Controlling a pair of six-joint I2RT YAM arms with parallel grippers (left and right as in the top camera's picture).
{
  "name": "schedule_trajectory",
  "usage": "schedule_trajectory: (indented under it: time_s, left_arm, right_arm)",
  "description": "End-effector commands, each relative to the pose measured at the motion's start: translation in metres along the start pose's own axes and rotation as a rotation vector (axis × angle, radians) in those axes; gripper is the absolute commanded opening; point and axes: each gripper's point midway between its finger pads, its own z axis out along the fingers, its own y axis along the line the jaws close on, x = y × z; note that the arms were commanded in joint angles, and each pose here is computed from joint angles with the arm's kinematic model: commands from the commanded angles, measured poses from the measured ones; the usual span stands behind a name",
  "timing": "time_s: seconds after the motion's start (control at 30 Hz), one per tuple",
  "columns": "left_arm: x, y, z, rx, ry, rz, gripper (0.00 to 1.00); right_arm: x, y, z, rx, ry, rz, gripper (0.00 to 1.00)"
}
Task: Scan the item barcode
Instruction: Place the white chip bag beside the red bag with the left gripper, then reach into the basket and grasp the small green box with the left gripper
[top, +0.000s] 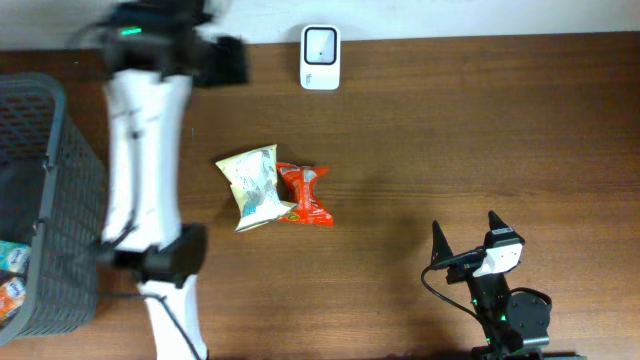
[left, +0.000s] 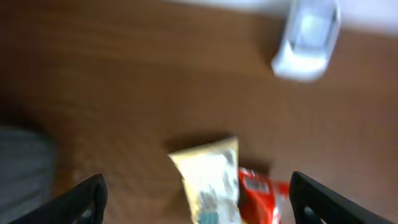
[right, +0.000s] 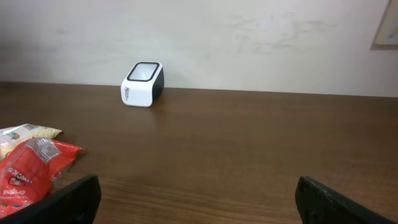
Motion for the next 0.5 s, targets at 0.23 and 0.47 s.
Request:
schedule_trajectory:
  time_s: [0.23, 0.47]
  left_arm:
    - [-0.011, 0.219, -0.094, -0.255, -0.241, -0.650, 0.84]
    - [0.022, 0.282, -0.079, -0.382, -0.141, -0.790, 0.84]
  right_arm:
    - [0.003, 0.001, 0.000, -0.004, 0.007, 0.010, 0.99]
    - [0.003, 0.001, 0.000, -0.004, 0.007, 0.010, 0.99]
